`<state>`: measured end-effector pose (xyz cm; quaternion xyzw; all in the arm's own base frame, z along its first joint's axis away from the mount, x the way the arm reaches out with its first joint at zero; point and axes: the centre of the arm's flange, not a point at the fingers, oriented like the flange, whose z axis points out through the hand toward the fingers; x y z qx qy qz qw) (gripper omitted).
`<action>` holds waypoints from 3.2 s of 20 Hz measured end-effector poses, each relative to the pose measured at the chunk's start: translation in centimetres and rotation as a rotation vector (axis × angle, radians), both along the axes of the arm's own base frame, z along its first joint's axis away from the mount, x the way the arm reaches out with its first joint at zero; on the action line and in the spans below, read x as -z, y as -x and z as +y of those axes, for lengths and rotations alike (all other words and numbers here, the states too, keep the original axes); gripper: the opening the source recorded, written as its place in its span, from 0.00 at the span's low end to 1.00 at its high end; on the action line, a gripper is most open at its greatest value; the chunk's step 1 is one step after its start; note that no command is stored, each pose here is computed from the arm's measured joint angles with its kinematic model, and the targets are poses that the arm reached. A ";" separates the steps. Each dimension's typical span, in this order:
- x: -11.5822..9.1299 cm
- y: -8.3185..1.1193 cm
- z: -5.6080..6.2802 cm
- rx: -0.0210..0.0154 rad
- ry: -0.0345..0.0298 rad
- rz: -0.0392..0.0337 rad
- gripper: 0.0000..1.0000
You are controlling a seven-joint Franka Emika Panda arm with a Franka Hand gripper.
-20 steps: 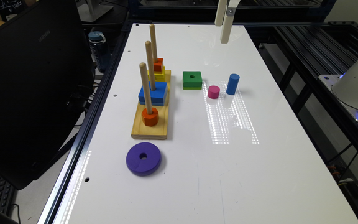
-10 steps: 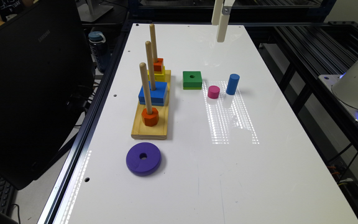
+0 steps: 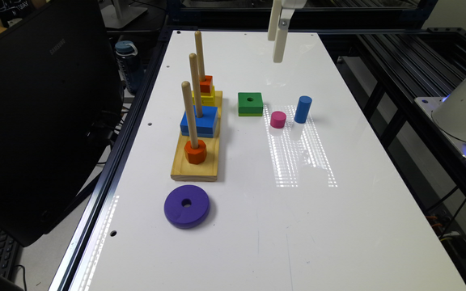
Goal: Pick up green block.
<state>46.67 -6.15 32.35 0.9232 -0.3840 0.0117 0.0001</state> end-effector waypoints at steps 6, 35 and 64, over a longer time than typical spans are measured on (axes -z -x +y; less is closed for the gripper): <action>0.5 0.01 0.0 -0.0007 -0.0023 0.0050 1.00; 4.8 -1.36 -0.3 -0.0092 -0.0153 -0.0042 1.00; 9.0 -2.79 -0.9 -0.0127 -0.0292 -0.0056 1.00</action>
